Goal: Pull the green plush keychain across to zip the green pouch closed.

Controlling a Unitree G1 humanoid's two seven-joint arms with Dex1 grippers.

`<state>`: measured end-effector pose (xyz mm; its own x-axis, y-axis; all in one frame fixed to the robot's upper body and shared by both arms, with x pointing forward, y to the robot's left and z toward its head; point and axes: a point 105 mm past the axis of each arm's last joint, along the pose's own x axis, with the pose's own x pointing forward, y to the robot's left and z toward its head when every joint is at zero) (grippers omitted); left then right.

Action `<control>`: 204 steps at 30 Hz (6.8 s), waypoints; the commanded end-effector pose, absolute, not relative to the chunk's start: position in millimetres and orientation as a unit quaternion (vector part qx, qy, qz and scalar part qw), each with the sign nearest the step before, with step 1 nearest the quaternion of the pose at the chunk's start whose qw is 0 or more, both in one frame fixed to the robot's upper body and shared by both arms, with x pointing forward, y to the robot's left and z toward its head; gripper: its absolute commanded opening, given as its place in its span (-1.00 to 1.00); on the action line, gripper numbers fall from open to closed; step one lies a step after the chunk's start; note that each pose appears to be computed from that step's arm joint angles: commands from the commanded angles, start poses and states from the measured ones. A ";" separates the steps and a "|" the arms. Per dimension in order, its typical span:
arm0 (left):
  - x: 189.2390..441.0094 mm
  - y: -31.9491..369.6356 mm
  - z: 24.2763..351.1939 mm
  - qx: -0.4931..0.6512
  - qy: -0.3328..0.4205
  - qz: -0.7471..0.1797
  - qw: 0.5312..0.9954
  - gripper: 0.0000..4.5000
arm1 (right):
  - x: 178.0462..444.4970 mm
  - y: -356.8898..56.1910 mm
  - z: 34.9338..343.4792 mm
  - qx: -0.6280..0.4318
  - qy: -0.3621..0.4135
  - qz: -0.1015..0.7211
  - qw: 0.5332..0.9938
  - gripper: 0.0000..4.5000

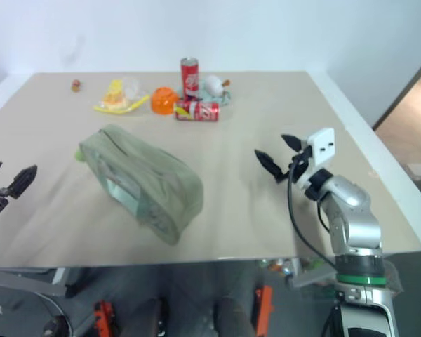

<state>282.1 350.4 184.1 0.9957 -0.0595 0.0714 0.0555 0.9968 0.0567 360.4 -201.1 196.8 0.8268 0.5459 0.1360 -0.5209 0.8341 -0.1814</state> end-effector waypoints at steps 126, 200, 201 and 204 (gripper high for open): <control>241.4 155.0 206.1 -0.003 -0.030 -0.516 0.856 1.00 | 311.5 -147.5 228.5 -0.091 -0.079 0.482 0.868 -0.30; 325.2 81.8 263.3 0.179 -0.118 -0.602 0.769 -0.85 | 299.4 -154.5 225.5 -0.188 -0.080 0.513 0.834 -1.00; 325.0 83.5 262.8 0.180 -0.112 -0.602 0.769 -0.70 | 299.2 -154.3 225.3 -0.188 -0.080 0.513 0.834 -1.00; 323.4 87.7 267.0 0.183 -0.110 -0.602 0.769 -0.24 | 299.7 -153.3 225.9 -0.187 -0.082 0.514 0.833 -1.00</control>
